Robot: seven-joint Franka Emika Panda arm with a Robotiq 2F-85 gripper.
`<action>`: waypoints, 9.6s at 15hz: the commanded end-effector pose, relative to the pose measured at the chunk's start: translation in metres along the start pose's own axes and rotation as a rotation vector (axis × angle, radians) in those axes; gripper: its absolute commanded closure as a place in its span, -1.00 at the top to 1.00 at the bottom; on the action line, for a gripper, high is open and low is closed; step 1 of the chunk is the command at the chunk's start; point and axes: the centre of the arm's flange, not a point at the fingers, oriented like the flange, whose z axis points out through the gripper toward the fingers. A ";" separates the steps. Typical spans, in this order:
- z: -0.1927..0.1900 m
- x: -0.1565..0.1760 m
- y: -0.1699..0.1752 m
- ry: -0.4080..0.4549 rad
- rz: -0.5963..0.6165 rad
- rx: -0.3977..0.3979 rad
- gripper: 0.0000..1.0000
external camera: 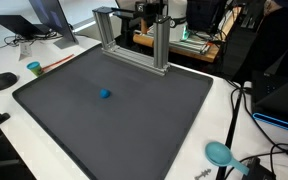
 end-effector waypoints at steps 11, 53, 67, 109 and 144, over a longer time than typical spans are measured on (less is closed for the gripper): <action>0.020 0.018 -0.038 0.371 -0.196 -0.226 1.00; 0.104 0.055 -0.026 0.328 -0.214 -0.400 1.00; 0.105 0.059 -0.026 0.303 -0.215 -0.398 -0.22; 0.057 0.252 -0.086 0.417 -0.129 -0.293 -0.05; 0.142 0.322 -0.060 0.523 -0.019 -0.366 -0.55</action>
